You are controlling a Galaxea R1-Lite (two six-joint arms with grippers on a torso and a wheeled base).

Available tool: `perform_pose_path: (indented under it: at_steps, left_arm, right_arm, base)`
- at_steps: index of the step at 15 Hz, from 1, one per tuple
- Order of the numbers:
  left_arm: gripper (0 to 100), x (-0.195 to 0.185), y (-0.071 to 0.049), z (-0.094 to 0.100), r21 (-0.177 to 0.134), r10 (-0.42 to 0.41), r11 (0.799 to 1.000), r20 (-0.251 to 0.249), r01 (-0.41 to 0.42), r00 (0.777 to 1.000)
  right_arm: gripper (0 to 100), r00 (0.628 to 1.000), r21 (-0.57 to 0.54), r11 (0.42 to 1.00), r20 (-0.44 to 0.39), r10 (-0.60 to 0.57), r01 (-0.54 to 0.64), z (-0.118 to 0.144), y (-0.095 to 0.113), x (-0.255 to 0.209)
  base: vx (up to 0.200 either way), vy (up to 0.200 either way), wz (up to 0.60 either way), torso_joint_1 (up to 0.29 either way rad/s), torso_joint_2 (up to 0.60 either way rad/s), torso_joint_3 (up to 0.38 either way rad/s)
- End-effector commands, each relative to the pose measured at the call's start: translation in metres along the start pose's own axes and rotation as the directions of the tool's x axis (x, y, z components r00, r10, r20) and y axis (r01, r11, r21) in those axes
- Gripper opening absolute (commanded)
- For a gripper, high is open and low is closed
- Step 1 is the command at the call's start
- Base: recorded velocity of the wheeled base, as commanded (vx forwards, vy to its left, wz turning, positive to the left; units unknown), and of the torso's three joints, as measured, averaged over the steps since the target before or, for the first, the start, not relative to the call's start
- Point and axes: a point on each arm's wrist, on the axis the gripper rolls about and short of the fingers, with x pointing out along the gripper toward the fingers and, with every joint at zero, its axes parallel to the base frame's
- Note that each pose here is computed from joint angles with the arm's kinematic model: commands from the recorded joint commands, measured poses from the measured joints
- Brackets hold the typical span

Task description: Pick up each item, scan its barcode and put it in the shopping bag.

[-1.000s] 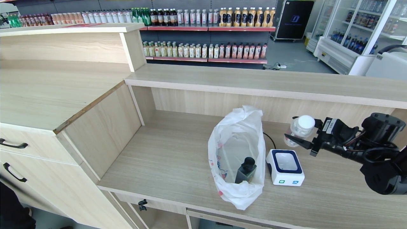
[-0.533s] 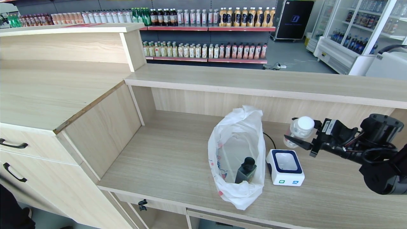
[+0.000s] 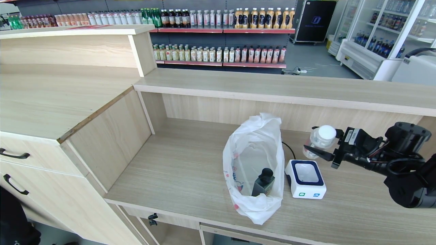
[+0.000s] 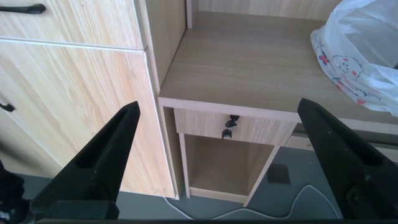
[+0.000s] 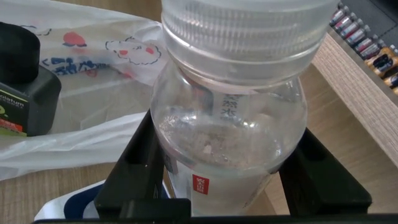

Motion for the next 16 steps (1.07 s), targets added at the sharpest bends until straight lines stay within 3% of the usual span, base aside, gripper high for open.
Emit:
perform_pose_path:
  at_steps: [1,2,4,6,7,9,12,16]
  left_arm:
    - [100,0.0,0.0,0.0,0.0,0.0,1.0,-0.001,0.0,1.0]
    - [100,0.0,0.0,0.0,0.0,0.0,1.0,-0.001,0.0,1.0]
    - [100,0.0,0.0,0.0,0.0,0.0,1.0,-0.001,0.0,1.0]
    - [100,0.0,0.0,0.0,0.0,0.0,1.0,-0.001,0.0,1.0]
    - [100,0.0,0.0,0.0,0.0,0.0,1.0,-0.001,0.0,1.0]
    - [100,0.0,0.0,0.0,0.0,0.0,1.0,-0.001,0.0,1.0]
    - [100,0.0,0.0,0.0,0.0,0.0,1.0,-0.001,0.0,1.0]
    - [100,0.0,0.0,0.0,-0.002,0.0,1.0,-0.001,0.0,1.0]
  right_arm:
    - [0,1.0,-0.001,1.0,0.002,-0.004,0.004,0.004,-0.002,-0.001]
    - [0,1.0,0.018,1.0,-0.003,-0.02,0.02,0.014,-0.009,-0.006]
    - [0,0.99,0.204,0.973,-0.117,-0.084,0.106,0.055,-0.031,-0.036]
    - [0,0.942,0.408,0.87,-0.293,-0.163,0.277,0.108,-0.042,-0.076]
    - [0,0.92,0.452,0.826,-0.344,-0.186,0.336,0.124,-0.043,-0.088]
    - [0,0.845,0.439,0.763,-0.471,-0.255,0.475,0.143,-0.043,-0.109]
    - [0,0.765,0.367,0.725,-0.548,-0.339,0.583,0.146,-0.041,-0.12]
    - [0,0.761,0.343,0.725,-0.527,-0.378,0.598,0.151,-0.044,-0.118]
  base:
    - [0.0,0.0,0.0,0.0,0.0,0.0]
    - [0.0,0.0,0.0,0.0,0.0,0.0]
    - [0.0,0.0,0.0,0.0,0.0,0.0]
    - [0.0,0.0,0.0,0.0,0.0,0.0]
    - [0.0,0.0,0.0,0.0,0.0,0.0]
    - [0.0,0.0,0.0,0.0,0.0,0.0]
    - [0.0,0.0,0.0,0.0,0.0,0.0]
    - [0.0,0.0,0.45,0.002,0.0,0.003]
